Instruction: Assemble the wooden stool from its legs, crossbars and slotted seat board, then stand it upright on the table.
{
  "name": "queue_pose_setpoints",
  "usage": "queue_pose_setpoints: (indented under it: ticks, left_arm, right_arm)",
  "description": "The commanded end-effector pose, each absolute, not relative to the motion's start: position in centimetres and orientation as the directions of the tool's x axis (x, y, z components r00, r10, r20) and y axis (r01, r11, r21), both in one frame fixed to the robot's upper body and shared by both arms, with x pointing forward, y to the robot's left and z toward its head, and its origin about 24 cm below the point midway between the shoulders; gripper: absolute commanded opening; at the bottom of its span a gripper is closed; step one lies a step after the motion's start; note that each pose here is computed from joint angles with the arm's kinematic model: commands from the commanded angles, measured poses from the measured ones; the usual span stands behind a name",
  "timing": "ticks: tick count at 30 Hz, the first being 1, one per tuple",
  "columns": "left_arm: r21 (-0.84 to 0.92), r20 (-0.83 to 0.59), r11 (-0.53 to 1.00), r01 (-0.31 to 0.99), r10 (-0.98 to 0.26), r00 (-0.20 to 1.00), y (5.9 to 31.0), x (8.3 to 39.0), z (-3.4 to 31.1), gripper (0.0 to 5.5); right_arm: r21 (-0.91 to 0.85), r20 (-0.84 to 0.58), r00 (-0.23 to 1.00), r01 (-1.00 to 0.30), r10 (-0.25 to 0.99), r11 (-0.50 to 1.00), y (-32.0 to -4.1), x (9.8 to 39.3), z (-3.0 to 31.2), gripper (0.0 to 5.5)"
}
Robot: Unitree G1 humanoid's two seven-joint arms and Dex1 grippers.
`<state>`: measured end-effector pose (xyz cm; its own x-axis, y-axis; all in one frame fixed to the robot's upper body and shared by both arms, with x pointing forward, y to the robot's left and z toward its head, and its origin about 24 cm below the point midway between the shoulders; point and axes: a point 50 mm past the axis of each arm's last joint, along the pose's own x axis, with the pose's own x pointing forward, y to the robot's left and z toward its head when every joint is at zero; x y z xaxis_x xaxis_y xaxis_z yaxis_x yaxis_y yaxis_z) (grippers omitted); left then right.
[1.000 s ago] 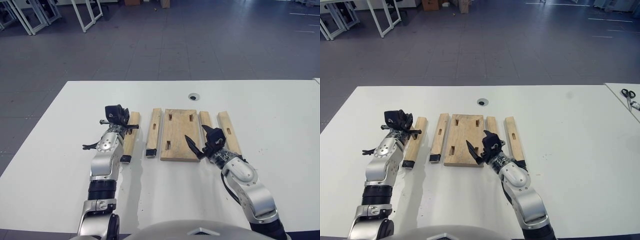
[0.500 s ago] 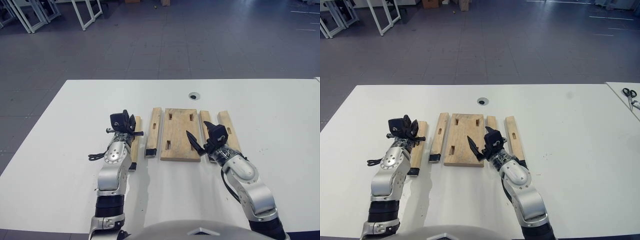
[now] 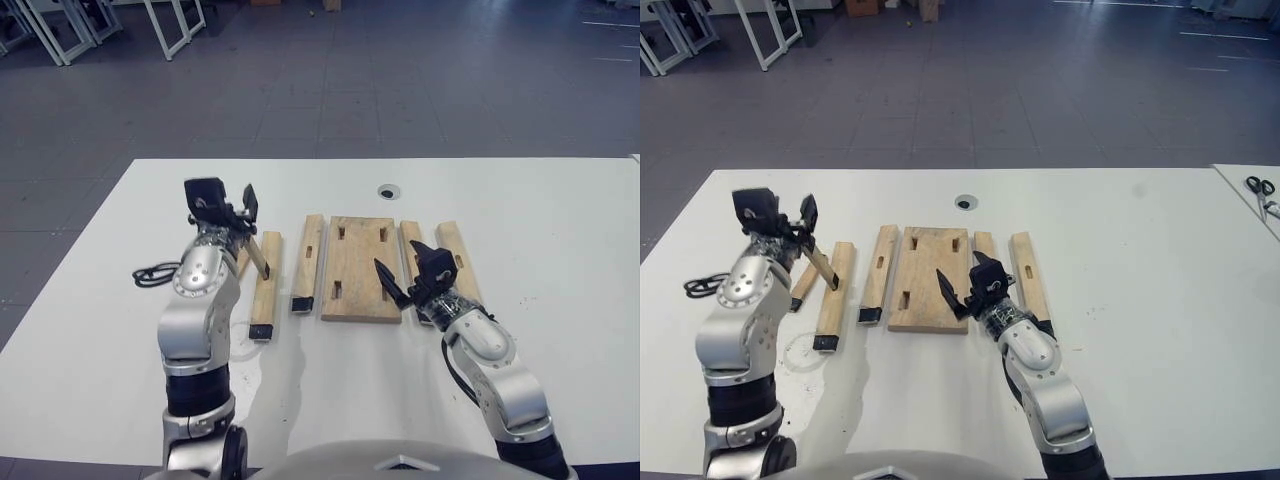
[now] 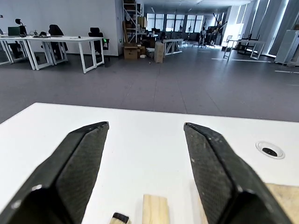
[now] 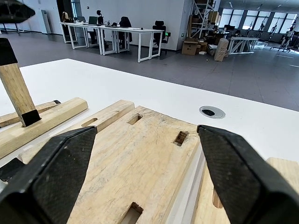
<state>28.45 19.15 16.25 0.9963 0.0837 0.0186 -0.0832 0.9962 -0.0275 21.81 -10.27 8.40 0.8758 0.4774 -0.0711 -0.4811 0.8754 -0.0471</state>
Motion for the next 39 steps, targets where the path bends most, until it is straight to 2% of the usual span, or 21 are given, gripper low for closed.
queue_pose_setpoints:
  ticks: [1,4,6,9,12,15,18,22,24,26,27,30,32,35,39]
  left_arm:
    - [-0.048,0.06,0.999,-0.021,0.024,0.998,19.1,30.4,20.4,2.98]
    - [-0.038,0.118,0.999,0.021,-0.016,0.993,18.8,31.4,23.4,2.98]
    - [-0.032,0.101,0.999,0.032,-0.028,0.994,18.8,31.7,23.3,2.98]
    - [-0.03,-0.095,0.999,0.044,-0.047,0.994,18.8,31.9,17.7,2.98]
    - [-0.024,-0.286,0.999,0.022,-0.028,0.958,19.0,30.2,11.7,2.98]
    - [-0.027,-0.36,1.0,-0.003,-0.007,0.933,19.2,28.7,9.1,2.98]
    - [-0.051,-0.287,0.998,0.026,-0.04,0.957,18.5,29.2,11.2,2.98]
    - [-0.007,-0.06,1.0,0.021,-0.021,0.998,18.7,30.1,17.7,2.98]
    - [0.002,0.026,1.0,0.029,-0.029,0.999,18.8,29.2,20.2,3.17]
    - [0.032,0.03,0.999,0.04,-0.041,0.999,18.7,27.0,20.4,3.53]
    - [0.057,0.001,0.997,0.043,-0.043,0.999,18.4,25.4,19.5,3.71]
    - [0.064,-0.222,0.995,0.076,-0.06,0.973,17.3,19.3,14.3,4.18]
    - [0.042,-0.34,0.997,0.065,-0.047,0.939,17.0,16.8,12.1,4.65]
    - [-0.007,-0.483,0.999,0.037,-0.036,0.875,16.8,15.0,9.5,4.65]
    - [-0.014,-0.61,0.999,-0.034,0.018,0.792,17.7,14.8,5.6,4.65]
  right_arm:
    - [-0.06,-0.083,0.882,-0.468,0.463,0.882,-10.2,21.9,8.2,3.95]
    - [-0.072,-0.108,0.884,-0.463,0.455,0.883,-10.3,22.1,7.9,3.95]
    - [-0.074,-0.111,0.883,-0.465,0.456,0.882,-10.3,22.3,7.9,3.95]
    - [-0.078,-0.112,0.881,-0.469,0.46,0.88,-10.3,22.5,7.9,3.95]
    - [-0.076,-0.114,0.883,-0.464,0.455,0.882,-10.4,22.6,7.9,3.95]
    - [-0.076,-0.114,0.886,-0.459,0.45,0.885,-10.5,22.6,7.9,3.95]
    - [-0.071,-0.116,0.889,-0.452,0.443,0.889,-10.5,22.5,7.9,3.95]
    - [-0.065,-0.12,0.89,-0.45,0.441,0.891,-10.4,22.4,7.8,3.95]
    - [-0.064,-0.123,0.889,-0.45,0.44,0.891,-10.4,22.3,7.7,3.95]
    - [-0.063,-0.125,0.891,-0.447,0.437,0.892,-10.6,22.1,7.7,3.95]
    - [-0.062,-0.127,0.892,-0.444,0.434,0.894,-10.7,22.0,7.7,3.95]
    - [-0.062,-0.134,0.895,-0.435,0.424,0.898,-10.9,21.6,7.6,3.95]
    - [-0.065,-0.14,0.894,-0.437,0.425,0.897,-11.1,21.5,7.5,3.95]
    - [-0.071,-0.147,0.889,-0.447,0.434,0.892,-11.2,21.4,7.5,3.95]
    - [-0.077,-0.153,0.881,-0.462,0.447,0.884,-11.2,21.5,7.5,3.95]
